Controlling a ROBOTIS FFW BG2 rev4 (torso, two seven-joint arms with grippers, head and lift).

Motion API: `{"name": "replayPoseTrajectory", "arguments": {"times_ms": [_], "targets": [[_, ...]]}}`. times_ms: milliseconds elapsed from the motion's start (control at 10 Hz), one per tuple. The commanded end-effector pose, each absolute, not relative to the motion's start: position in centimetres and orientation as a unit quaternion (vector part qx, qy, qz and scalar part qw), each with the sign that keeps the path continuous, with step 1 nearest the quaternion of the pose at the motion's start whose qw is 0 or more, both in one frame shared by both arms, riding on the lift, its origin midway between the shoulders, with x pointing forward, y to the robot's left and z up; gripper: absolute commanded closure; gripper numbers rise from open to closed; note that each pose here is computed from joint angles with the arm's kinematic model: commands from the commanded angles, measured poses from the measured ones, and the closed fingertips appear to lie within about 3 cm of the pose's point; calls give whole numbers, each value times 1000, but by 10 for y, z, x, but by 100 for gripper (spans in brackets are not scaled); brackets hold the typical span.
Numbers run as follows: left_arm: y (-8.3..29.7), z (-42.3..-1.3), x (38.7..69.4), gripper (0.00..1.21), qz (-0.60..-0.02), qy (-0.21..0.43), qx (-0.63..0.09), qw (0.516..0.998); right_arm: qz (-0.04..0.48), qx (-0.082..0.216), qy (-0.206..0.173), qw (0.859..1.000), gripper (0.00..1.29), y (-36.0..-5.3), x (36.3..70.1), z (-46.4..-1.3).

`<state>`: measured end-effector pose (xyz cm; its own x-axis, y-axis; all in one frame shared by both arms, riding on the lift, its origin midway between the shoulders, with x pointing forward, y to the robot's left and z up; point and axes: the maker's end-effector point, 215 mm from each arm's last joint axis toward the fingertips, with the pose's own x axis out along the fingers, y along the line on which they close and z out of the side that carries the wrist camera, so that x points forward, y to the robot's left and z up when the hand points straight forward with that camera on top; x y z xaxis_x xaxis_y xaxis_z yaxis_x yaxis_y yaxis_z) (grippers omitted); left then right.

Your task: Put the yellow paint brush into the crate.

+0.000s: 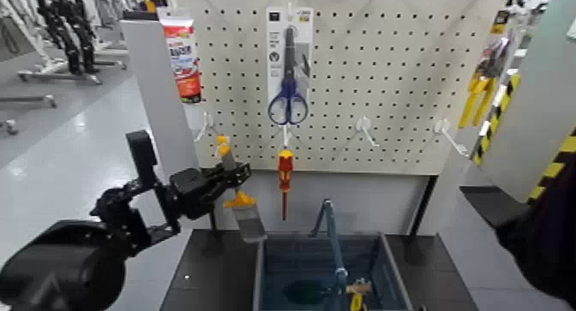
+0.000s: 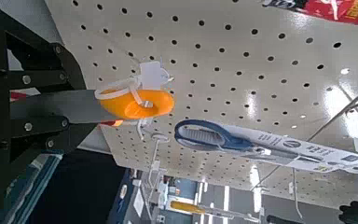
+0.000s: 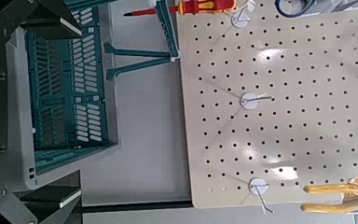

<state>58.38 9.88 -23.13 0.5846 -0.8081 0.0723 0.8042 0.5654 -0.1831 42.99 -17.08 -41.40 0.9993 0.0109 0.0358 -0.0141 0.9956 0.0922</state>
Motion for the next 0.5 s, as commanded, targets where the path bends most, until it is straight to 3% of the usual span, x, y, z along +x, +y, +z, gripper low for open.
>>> {"name": "replayPoseTrajectory", "arguments": {"times_ms": [100,500], "targets": [[78,-242,576,114,-470,3,-143,871,6,48,-18,999,13,-170,430,-413],[43,-280,568,113,-486,27,-187,853,6,50,-18,999,13,-168,431,-414]]}}
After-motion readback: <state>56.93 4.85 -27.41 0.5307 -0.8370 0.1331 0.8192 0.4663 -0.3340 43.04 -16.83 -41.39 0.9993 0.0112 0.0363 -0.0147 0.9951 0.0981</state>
